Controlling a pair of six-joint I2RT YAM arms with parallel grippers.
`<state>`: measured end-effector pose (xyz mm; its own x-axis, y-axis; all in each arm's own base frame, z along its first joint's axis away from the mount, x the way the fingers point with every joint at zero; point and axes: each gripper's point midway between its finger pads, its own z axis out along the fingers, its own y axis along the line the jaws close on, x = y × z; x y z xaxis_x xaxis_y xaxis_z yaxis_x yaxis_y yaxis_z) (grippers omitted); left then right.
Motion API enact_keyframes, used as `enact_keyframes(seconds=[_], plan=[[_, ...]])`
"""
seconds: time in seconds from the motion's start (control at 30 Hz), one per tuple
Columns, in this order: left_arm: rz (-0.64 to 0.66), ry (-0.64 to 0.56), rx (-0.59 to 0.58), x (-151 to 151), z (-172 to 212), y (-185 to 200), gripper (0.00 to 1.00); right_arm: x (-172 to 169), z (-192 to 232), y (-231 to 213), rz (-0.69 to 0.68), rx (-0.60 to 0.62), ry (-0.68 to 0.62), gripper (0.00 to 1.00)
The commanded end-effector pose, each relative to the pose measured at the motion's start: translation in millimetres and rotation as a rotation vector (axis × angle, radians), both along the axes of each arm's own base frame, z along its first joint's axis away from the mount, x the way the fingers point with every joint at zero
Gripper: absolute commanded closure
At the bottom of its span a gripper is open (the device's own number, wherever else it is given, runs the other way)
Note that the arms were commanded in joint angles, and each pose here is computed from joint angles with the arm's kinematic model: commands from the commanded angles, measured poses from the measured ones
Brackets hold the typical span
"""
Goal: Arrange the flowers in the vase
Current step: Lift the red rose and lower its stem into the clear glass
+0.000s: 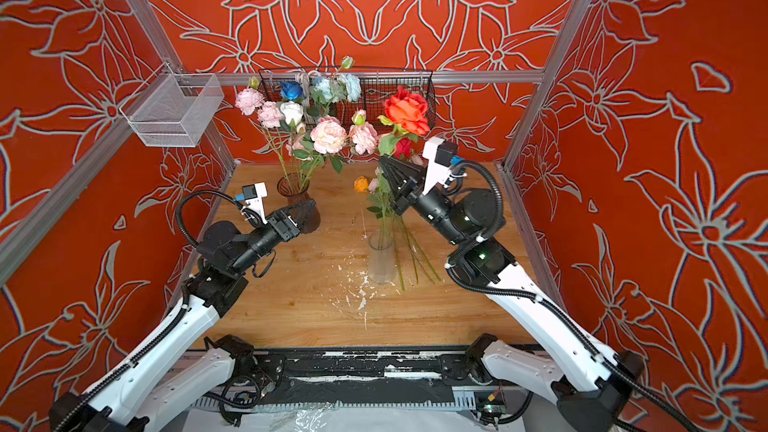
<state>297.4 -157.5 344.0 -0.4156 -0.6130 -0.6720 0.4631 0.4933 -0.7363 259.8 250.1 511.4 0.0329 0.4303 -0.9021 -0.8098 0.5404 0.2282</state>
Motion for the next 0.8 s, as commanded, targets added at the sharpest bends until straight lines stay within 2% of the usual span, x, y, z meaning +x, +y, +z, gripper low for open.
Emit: enact_keyframes(seconds=[0.0,0.27,0.43,0.53,0.63,0.67,0.77], plan=[[0.001,-0.048,-0.01,-1,11,2,0.02,-2,15,6,-0.022,-0.016,-0.085,1.0],[0.012,-0.059,-0.016,-1,14,6,0.02,24,-51,18,-0.077,-0.081,-0.005,1.0],[0.019,-0.035,-0.029,2,10,8,0.02,29,-84,23,-0.064,-0.103,0.059,1.0],[0.023,-0.025,-0.037,4,9,9,0.02,32,-103,23,-0.125,-0.137,0.09,1.0],[0.024,-0.019,-0.039,5,8,10,0.02,33,-116,22,-0.171,-0.182,0.121,0.75],[0.024,-0.017,-0.038,5,7,9,0.02,33,-118,20,-0.193,-0.193,0.12,0.69],[0.023,-0.009,-0.037,7,4,9,0.02,29,-117,12,-0.231,-0.186,0.113,0.64]])
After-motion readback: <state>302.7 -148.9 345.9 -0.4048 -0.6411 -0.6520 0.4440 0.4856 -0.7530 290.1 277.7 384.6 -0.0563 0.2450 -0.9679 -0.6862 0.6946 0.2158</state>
